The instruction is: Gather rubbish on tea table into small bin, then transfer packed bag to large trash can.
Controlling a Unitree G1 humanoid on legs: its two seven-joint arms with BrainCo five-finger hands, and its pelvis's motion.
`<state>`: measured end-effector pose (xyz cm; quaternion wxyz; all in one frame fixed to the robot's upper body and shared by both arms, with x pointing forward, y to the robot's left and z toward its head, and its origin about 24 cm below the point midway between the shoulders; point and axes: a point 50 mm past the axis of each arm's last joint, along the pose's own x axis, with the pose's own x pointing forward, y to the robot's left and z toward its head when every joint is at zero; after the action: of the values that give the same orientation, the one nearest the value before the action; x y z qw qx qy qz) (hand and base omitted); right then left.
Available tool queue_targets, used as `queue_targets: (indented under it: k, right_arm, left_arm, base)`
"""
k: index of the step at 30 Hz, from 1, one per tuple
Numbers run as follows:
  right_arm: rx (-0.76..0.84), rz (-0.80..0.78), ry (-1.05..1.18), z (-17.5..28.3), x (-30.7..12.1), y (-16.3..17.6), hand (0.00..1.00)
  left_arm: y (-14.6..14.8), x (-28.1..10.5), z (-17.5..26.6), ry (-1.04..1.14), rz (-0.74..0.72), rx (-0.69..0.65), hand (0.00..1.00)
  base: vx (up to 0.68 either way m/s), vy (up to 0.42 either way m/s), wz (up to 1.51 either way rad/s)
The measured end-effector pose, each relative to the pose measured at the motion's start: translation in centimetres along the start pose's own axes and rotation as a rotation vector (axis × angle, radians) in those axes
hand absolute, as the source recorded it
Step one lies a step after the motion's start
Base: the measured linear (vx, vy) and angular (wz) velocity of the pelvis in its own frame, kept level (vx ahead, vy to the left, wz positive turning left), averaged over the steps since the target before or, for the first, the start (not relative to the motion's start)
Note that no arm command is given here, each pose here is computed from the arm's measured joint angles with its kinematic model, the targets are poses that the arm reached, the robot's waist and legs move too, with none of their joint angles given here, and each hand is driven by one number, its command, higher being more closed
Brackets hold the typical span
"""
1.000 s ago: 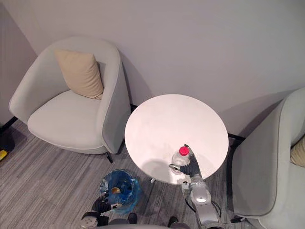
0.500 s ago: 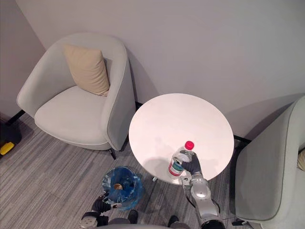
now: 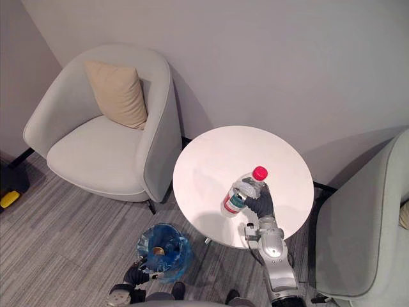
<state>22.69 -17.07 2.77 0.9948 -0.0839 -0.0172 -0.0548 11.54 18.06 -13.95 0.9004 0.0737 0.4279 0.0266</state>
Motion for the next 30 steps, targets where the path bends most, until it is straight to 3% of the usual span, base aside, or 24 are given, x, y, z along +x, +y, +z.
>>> queue_targets:
  k: [13, 20, 30]
  right_arm:
    - [0.023, 0.080, -0.111, 2.2, -0.9, 0.7, 1.00]
    - [-0.023, 0.108, -0.116, 2.2, -1.6, 0.3, 1.00]
    - [-0.081, -0.033, -0.222, 4.4, 0.6, -1.8, 1.00]
  left_arm:
    - [-0.3, 0.0, -0.1, 0.000, -0.006, -0.007, 0.00]
    - [-0.7, 0.0, 0.0, -0.016, -0.018, -0.013, 0.00]
    - [-1.7, 0.0, 0.3, -0.022, -0.041, -0.010, 0.00]
  base:
    - [-0.02, 0.001, -0.05]
    - [0.00, -0.010, 0.60]
    - [0.04, 0.048, 0.80]
